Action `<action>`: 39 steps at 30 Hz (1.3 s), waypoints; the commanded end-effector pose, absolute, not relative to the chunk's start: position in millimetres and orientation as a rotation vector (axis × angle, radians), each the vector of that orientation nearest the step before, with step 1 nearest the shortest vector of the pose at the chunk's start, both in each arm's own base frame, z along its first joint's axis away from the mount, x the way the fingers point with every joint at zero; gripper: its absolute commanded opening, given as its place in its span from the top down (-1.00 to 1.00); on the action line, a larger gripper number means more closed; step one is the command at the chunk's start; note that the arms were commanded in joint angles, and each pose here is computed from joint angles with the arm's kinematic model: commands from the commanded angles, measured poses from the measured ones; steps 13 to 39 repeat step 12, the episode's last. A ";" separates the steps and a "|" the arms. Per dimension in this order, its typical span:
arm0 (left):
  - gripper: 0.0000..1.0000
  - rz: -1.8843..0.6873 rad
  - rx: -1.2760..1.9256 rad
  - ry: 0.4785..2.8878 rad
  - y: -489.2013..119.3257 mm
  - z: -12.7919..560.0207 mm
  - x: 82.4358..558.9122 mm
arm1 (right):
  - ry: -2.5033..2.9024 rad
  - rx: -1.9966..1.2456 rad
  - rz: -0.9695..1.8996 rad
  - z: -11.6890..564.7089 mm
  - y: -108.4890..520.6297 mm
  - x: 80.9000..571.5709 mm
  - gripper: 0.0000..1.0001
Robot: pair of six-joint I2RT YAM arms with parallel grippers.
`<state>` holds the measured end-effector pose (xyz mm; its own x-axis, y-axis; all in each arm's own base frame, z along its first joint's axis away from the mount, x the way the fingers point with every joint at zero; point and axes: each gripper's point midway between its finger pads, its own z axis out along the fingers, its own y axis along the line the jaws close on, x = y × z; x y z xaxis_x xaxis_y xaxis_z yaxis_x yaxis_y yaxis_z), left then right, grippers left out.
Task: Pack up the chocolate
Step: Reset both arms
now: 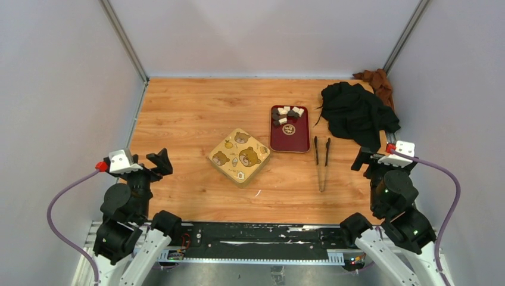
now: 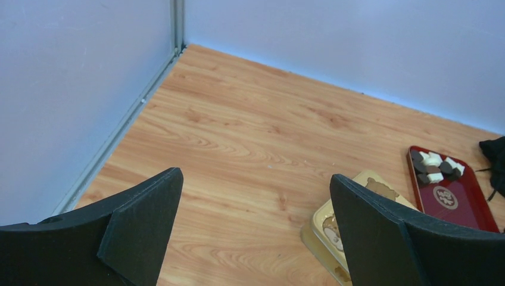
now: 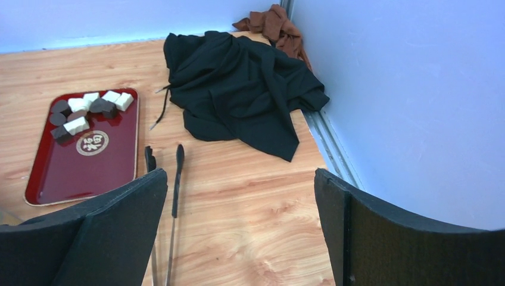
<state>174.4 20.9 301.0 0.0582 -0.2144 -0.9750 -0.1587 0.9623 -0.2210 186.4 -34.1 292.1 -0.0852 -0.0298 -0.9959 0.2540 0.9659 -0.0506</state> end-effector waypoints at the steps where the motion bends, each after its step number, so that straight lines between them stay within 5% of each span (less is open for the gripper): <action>1: -1.00 -0.031 -0.336 1.484 25.5 305.6 177.1 | 1.649 0.175 -0.312 285.5 -43.2 185.1 -0.95; 39: -1.00 -0.021 -0.338 1.497 25.7 302.5 178.7 | 1.638 0.192 -0.316 282.3 -46.0 183.3 -0.97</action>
